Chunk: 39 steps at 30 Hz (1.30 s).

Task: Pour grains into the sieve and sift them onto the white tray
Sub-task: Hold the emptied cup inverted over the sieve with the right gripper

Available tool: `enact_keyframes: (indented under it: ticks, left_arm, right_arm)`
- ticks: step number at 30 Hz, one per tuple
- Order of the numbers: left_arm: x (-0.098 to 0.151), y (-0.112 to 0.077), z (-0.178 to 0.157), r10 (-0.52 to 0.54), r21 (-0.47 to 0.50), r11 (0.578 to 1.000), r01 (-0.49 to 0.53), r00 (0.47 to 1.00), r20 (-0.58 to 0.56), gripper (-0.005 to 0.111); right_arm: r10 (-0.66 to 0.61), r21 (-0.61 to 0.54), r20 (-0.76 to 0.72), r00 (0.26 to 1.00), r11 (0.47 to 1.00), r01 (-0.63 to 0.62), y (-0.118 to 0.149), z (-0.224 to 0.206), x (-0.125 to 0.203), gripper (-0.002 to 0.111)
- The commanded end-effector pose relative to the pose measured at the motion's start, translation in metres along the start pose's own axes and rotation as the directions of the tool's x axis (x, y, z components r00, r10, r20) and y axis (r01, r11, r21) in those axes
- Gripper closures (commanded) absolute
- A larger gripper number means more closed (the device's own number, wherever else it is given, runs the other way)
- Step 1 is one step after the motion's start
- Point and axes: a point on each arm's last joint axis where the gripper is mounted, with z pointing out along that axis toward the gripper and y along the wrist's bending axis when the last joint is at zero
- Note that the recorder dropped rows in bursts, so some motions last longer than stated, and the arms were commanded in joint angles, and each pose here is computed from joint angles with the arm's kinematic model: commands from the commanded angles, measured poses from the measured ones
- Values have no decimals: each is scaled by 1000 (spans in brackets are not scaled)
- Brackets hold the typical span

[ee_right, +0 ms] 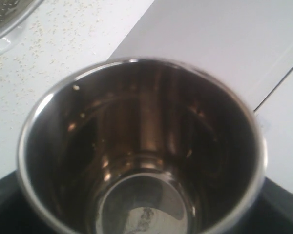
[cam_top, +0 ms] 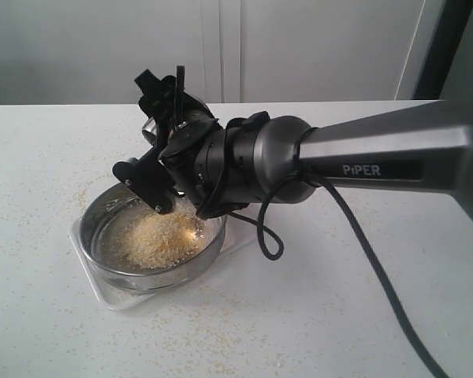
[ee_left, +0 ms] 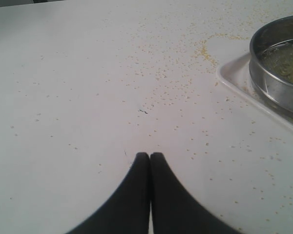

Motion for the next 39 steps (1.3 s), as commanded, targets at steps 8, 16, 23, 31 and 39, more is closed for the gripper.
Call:
enact_keyframes:
  ticks: [8, 16, 23, 31, 39]
  left_arm:
    - [1, 0, 0, -9, 2, 1000, 9, 1000, 0, 107]
    - [1, 0, 0, -9, 2, 1000, 9, 1000, 0, 107]
    - [1, 0, 0, -9, 2, 1000, 9, 1000, 0, 107]
    - [1, 0, 0, -9, 2, 1000, 9, 1000, 0, 107]
    - [1, 0, 0, -9, 2, 1000, 9, 1000, 0, 107]
  right_arm:
    - [52, 18, 15, 999, 998, -52, -5, -3, -1, 108]
    - [95, 19, -25, 995, 995, -94, -5, -4, 2, 108]
    - [106, 20, -80, 991, 994, -105, -5, -3, 9, 108]
    - [179, 25, -37, 983, 984, -178, -6, -3, 9, 108]
    - [516, -80, 61, 855, 856, -511, -14, -13, 30, 108]
